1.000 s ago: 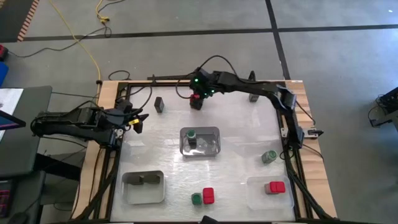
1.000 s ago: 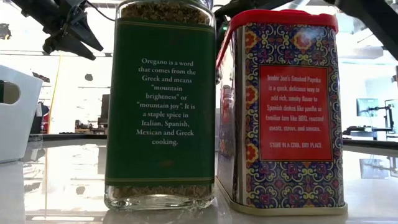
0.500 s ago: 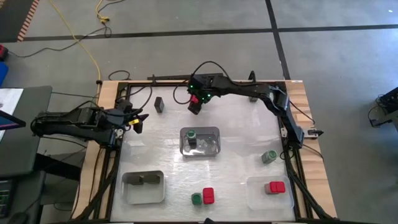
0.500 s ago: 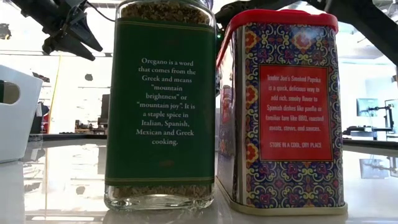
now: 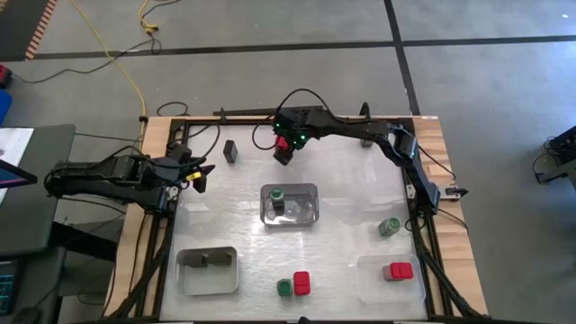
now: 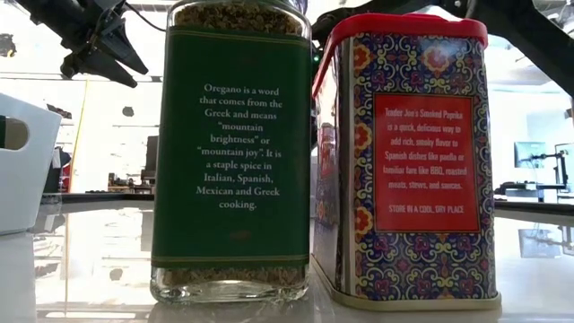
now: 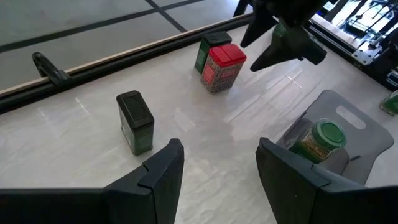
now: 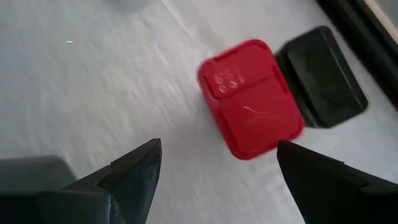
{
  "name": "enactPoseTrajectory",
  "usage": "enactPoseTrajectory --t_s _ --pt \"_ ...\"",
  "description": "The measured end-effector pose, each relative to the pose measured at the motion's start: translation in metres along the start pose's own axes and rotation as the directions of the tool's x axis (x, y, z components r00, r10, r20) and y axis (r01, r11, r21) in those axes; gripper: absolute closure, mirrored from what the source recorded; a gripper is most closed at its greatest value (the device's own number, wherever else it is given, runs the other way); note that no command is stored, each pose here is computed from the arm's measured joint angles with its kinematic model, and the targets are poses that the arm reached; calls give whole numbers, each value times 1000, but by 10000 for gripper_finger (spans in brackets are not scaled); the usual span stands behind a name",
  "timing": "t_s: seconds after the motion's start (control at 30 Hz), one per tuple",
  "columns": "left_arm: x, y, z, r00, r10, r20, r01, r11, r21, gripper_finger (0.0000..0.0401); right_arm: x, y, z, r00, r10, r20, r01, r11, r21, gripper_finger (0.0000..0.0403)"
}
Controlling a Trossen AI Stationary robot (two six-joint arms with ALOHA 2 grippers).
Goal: Sort spices by type
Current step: Put the top red seasoning can into the transparent bin
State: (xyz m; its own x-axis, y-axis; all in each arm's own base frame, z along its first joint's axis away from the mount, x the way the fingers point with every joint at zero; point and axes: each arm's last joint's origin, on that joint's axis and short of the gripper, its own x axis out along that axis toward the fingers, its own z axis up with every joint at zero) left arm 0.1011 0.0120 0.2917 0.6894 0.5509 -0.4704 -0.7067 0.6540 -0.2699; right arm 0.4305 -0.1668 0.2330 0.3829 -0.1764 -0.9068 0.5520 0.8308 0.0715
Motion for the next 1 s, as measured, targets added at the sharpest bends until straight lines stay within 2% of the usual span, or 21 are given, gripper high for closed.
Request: enactPoseTrajectory --t_s 0.13,0.17,0.43,0.63,0.83,1.0 --pt "0 0 0 1000 0 0 0 1000 -3 208 0 5 -1 988 154 -30 -154 988 1 58" --pt "0 0 0 1000 0 0 0 1000 -4 208 0 6 0 986 165 -25 -165 986 0 58" --pt "0 0 0 1000 0 0 0 1000 -15 208 -1 5 -1 985 167 -36 -167 986 5 58" --pt "0 0 0 1000 0 0 0 1000 -15 208 -15 5 -1 986 167 -27 -167 986 0 58" --pt "0 0 0 1000 0 -1 0 1000 -12 208 -31 2 4 992 118 49 -117 993 -7 58" --pt "0 0 0 1000 -6 -7 6 1000 -11 208 -27 1 8 992 90 89 -85 994 -68 58"
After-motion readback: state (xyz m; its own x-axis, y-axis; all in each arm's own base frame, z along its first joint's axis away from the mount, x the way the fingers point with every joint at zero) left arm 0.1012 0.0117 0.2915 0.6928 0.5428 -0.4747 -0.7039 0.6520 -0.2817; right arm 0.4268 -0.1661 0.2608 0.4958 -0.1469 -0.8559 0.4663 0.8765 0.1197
